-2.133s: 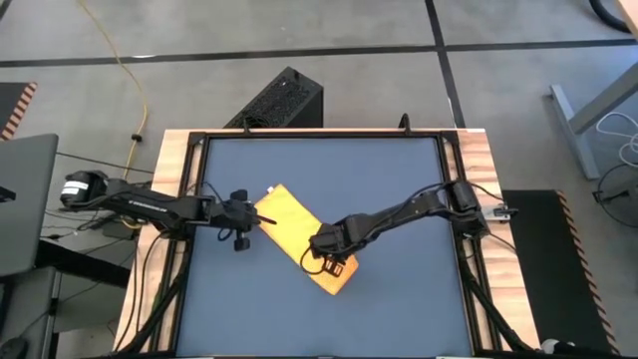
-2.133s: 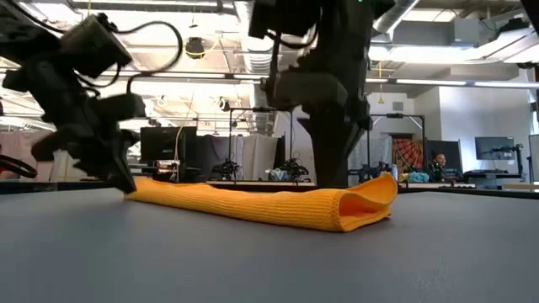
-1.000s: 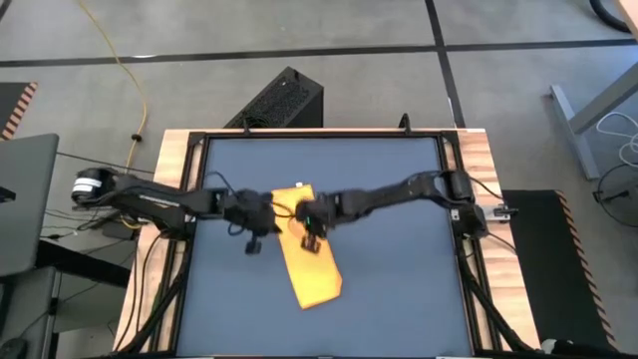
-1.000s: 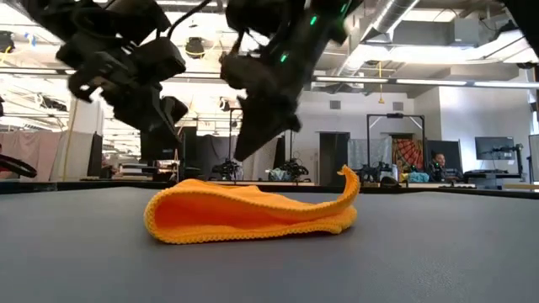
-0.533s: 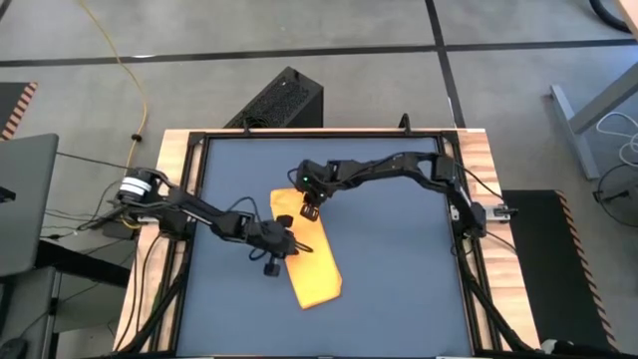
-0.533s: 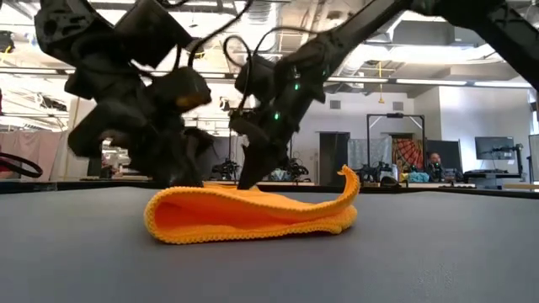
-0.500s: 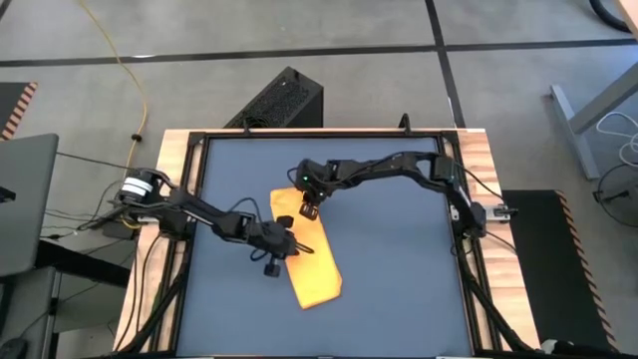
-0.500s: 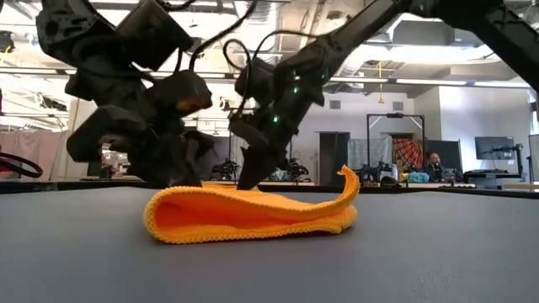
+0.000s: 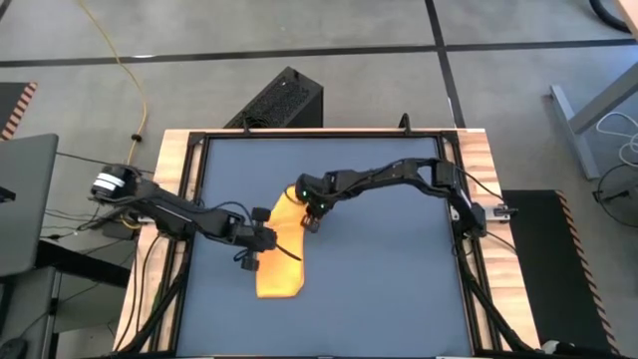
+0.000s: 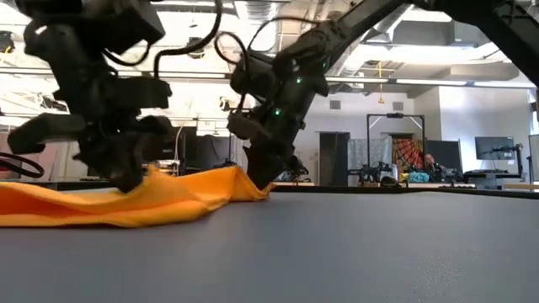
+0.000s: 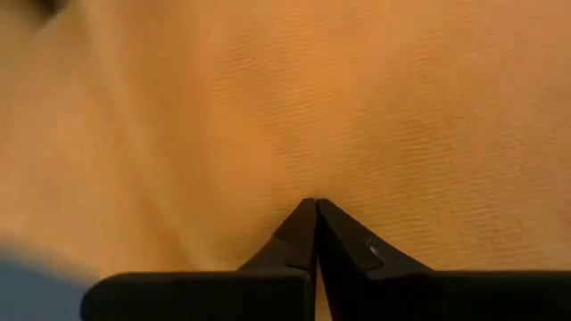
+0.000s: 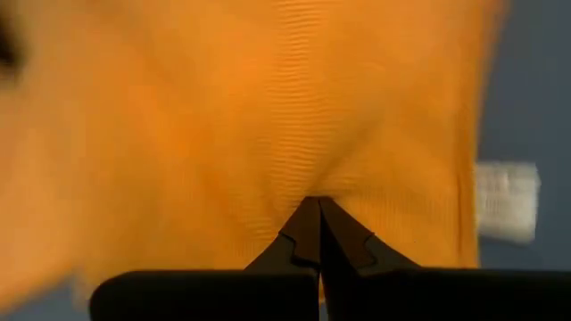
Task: Roll towel
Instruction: Fold the yellow microfiber cloth
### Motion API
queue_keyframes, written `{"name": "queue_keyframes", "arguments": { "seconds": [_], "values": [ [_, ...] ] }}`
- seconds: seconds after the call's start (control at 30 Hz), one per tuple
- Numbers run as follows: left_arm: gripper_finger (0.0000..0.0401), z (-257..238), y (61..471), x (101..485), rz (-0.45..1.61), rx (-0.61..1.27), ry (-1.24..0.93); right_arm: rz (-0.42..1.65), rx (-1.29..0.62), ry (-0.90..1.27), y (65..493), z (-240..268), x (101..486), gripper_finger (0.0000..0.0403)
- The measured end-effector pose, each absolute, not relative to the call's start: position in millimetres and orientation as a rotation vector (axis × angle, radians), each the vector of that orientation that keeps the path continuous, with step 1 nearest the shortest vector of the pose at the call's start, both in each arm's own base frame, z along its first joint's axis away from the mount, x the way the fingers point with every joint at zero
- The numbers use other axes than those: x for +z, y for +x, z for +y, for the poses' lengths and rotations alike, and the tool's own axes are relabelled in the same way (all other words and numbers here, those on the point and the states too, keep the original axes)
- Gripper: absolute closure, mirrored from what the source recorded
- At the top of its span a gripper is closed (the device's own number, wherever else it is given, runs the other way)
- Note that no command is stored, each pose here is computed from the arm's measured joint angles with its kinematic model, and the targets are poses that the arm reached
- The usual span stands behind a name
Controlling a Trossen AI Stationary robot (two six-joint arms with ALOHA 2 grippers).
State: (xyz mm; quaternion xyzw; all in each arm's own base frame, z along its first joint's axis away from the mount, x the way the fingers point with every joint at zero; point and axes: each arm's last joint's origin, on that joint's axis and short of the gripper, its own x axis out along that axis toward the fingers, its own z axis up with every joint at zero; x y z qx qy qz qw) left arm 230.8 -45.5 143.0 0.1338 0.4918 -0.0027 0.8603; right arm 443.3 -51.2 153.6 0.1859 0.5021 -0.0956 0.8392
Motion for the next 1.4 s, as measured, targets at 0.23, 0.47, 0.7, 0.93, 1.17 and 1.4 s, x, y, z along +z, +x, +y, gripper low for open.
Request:
{"name": "queue_keyframes", "arguments": {
  "seconds": [0.23, 0.47, 0.7, 0.93, 1.17, 1.4],
  "values": [
    [0.0401, -42.3, 214.0, 179.8, 0.913, -0.015, 0.261, 0.915, -0.312, 0.252, 439.3, -44.3, 198.8, 0.0385],
    [0.0401, -66.1, 217.4, 188.3, 0.656, -0.267, 0.117, 0.951, -0.318, 0.285, 436.8, -64.4, 185.9, 0.0385],
    [0.0401, -93.9, 239.8, 151.8, 0.649, -0.344, 0.094, 0.991, -0.282, 0.310, 427.5, -52.9, 158.2, 0.0385],
    [0.0401, -105.9, 266.6, 117.8, 0.788, -0.376, 0.070, 0.987, -0.322, 0.303, 430.2, -60.3, 141.3, 0.0385],
    [0.0401, -109.0, 267.3, 124.9, 0.901, -0.436, 0.075, 0.981, -0.399, 0.204, 430.1, -83.9, 132.6, 0.0385],
    [0.0401, -106.2, 242.7, 156.6, 0.937, -0.475, 0.141, 0.944, -0.456, 0.178, 424.9, -115.2, 137.5, 0.0385]
  ]
}}
